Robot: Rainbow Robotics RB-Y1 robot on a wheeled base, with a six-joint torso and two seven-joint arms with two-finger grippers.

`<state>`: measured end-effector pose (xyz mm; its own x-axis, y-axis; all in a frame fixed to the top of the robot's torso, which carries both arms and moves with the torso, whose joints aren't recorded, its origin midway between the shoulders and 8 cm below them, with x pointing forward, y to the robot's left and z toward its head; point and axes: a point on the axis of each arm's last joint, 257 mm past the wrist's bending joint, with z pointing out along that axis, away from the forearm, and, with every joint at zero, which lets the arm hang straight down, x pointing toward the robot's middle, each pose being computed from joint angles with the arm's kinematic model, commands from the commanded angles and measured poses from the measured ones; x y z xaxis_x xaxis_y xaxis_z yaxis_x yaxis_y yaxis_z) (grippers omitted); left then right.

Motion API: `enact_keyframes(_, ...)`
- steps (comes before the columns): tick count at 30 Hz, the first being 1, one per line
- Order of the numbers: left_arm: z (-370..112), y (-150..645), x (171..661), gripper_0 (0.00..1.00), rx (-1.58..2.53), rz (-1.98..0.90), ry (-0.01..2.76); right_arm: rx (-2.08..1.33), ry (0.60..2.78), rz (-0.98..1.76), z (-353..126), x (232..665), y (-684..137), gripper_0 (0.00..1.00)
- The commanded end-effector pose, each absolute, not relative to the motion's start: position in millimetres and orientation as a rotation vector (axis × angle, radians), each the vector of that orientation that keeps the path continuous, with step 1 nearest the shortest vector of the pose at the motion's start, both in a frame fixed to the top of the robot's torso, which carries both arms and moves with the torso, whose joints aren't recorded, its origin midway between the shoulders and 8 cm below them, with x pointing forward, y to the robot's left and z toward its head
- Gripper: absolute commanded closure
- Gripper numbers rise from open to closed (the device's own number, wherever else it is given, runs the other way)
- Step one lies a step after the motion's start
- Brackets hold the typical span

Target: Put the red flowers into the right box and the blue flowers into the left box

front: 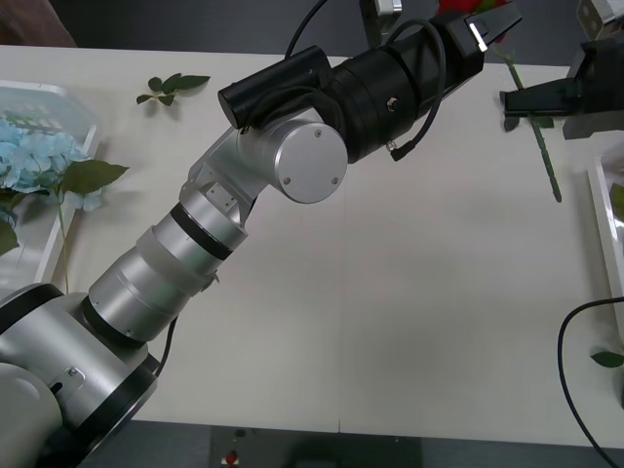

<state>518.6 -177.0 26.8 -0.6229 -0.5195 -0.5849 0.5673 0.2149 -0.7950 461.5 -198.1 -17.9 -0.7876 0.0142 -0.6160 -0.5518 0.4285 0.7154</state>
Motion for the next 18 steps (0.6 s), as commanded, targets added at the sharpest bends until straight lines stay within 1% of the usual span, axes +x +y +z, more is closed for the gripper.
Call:
enact_keyframes(1, 61, -175, 516, 0.0, 0.088, -1.558, 1.543, -0.395, 2.181, 1.222, -3, 471, -226, 1.0)
enact_keyframes(3, 61, -175, 516, 0.0, 0.088, -1.558, 1.543, -0.351, 2.217, 1.138, -7, 478, -244, 1.0)
enact_keyframes(4, 46, -176, 517, 0.0, 0.08, -1.551, 1.57, -0.333, 2.233, 1.093, -10, 481, -254, 1.0)
enact_keyframes(6, 40, -176, 516, 0.0, 0.085, -1.545, 1.584, -0.284, 2.269, 0.995, -14, 488, -275, 1.0)
enact_keyframes(7, 44, -175, 516, 0.0, 0.097, -1.539, 1.576, -0.271, 2.278, 0.967, -15, 490, -281, 1.0)
enact_keyframes(10, 34, -168, 514, 0.0, 0.14, -1.494, 1.654, -0.193, 2.329, 0.824, -24, 498, -313, 1.0)
enact_keyframes(13, 23, -151, 510, 0.0, 0.224, -1.384, 1.8, -0.111, 2.377, 0.683, -34, 501, -348, 1.0)
enact_keyframes(15, 14, -132, 503, 0.0, 0.294, -1.26, 1.908, -0.047, 2.413, 0.568, -42, 501, -377, 1.0)
enact_keyframes(18, 10, -119, 491, 0.0, 0.356, -1.165, 1.974, 0.028, 2.456, 0.434, -52, 496, -415, 1.0)
